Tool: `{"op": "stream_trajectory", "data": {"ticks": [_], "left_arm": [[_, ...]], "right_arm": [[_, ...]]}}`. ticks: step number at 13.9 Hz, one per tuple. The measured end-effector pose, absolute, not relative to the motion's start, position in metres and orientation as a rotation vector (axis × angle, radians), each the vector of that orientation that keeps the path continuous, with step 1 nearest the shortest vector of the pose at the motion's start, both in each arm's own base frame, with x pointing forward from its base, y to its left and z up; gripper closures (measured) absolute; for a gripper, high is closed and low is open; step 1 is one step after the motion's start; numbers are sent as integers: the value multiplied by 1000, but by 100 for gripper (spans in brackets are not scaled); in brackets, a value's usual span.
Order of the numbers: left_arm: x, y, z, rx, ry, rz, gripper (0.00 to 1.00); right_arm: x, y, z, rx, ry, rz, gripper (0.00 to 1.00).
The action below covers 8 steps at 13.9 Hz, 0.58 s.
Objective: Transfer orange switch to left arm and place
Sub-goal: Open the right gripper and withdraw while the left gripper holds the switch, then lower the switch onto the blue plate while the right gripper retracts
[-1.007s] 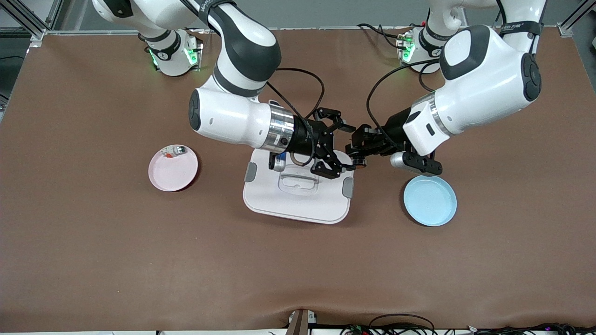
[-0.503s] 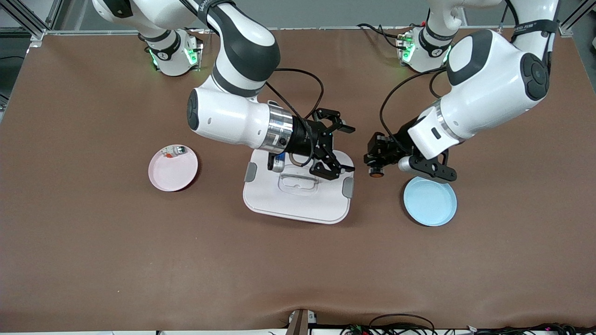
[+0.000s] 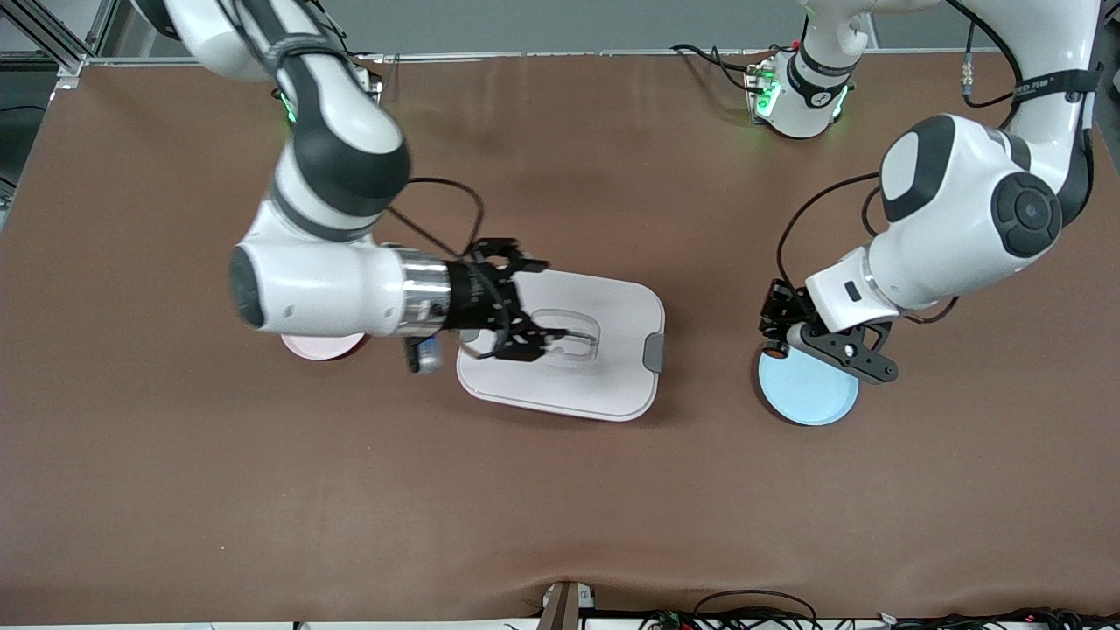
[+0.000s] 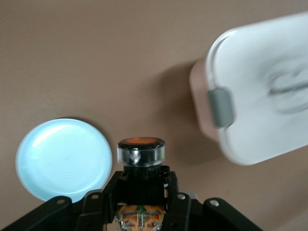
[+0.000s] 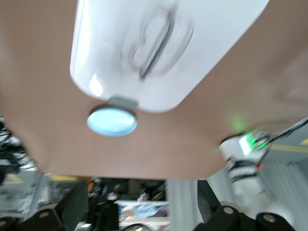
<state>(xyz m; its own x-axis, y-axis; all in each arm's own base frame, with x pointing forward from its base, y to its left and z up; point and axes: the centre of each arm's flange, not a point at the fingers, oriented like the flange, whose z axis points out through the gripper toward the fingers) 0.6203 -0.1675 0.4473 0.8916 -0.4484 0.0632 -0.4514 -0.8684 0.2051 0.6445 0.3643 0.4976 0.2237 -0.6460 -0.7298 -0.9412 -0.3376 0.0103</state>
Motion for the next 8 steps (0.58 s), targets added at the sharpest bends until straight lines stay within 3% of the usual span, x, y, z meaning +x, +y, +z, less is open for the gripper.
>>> {"op": "stream_trajectory", "data": {"ticks": [8], "left_arm": [[631, -78, 384, 2690, -1413, -64, 59]], "right_arm": [[643, 209, 507, -2595, 950, 852, 0]]}}
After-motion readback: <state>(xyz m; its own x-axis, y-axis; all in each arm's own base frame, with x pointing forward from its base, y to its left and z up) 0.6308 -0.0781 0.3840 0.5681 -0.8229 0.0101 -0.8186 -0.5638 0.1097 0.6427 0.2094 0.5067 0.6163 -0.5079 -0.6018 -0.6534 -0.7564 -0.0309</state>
